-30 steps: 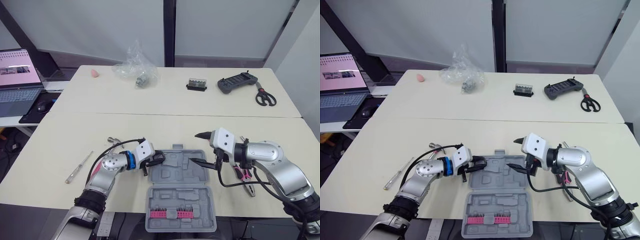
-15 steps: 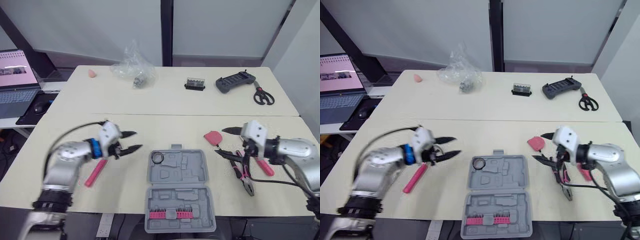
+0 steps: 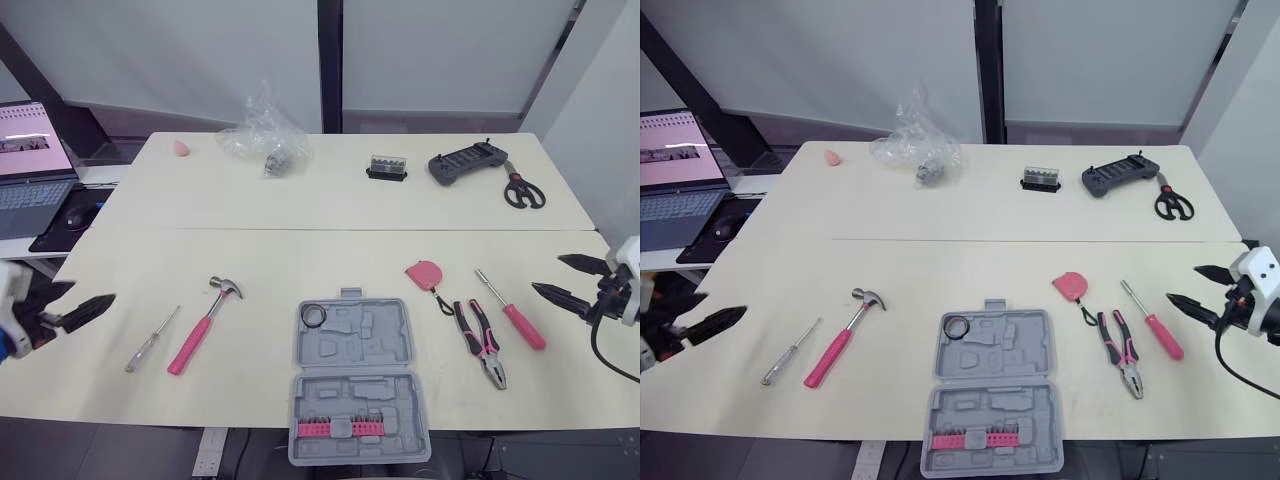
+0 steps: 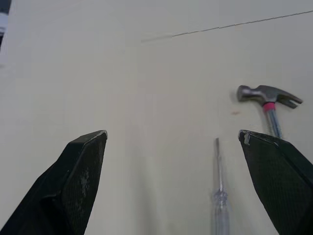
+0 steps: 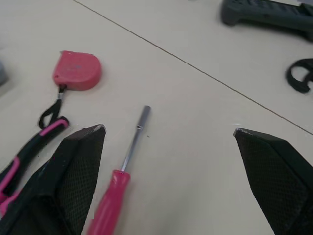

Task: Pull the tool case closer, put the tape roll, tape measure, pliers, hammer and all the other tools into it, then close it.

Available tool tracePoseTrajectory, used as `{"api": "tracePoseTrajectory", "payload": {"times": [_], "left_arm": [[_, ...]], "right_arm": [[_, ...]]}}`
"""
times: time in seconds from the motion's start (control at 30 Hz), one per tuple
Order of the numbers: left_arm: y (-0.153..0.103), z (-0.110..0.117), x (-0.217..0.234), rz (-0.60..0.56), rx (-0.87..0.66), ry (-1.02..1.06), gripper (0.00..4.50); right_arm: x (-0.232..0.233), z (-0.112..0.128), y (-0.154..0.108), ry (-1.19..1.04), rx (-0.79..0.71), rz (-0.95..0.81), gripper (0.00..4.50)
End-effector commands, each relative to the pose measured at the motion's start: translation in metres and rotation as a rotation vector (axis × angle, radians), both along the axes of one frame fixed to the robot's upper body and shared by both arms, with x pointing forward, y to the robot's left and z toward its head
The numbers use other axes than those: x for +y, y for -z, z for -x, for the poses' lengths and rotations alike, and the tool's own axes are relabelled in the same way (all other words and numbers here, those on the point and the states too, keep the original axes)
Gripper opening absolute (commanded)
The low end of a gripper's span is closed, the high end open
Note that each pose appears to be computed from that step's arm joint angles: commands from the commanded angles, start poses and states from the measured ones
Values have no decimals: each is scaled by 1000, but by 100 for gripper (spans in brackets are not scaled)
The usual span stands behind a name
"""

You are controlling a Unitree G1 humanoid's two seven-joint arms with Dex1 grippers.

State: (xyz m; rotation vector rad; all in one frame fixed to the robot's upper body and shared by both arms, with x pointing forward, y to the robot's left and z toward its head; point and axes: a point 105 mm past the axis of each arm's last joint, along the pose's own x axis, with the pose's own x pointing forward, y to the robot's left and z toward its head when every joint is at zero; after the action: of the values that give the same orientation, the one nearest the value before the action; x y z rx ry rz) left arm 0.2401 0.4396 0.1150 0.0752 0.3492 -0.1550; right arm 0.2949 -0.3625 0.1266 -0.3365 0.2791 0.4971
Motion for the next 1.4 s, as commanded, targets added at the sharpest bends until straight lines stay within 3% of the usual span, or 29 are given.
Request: {"api": "tracePoseTrajectory", "payload": {"times": [0.03, 0.17, 0.33, 0.57, 0.7, 0.83, 0.97, 1.2, 1.4], "left_arm": [[-10, 11, 20, -44, -29, -79, 448], [-11, 13, 26, -49, -58, -132, 448], [-20, -2, 5, -56, -117, -68, 448], [-83, -70, -124, -104, -309, 352, 448], [-98, -88, -210, -109, -370, 626, 448], [-101, -76, -303, -77, -402, 945, 448], [-86, -48, -359, -74, -380, 1173, 448], [-63, -40, -383, -75, -361, 1252, 448], [-60, -40, -389, -79, -364, 1265, 448]], "right_arm": [[-21, 0, -10, 67, -57, 37, 450], [-32, 0, -5, 123, -66, 56, 450], [-29, -8, -4, 140, -97, 63, 450], [33, -27, 6, -9, -67, 59, 450], [82, -33, 19, -93, -6, 45, 450], [131, -39, 23, -143, 24, -94, 450], [152, -43, 40, -139, 68, -66, 450], [166, -45, 68, -118, 107, -59, 450], [166, -47, 84, -97, 146, -53, 450]]}}
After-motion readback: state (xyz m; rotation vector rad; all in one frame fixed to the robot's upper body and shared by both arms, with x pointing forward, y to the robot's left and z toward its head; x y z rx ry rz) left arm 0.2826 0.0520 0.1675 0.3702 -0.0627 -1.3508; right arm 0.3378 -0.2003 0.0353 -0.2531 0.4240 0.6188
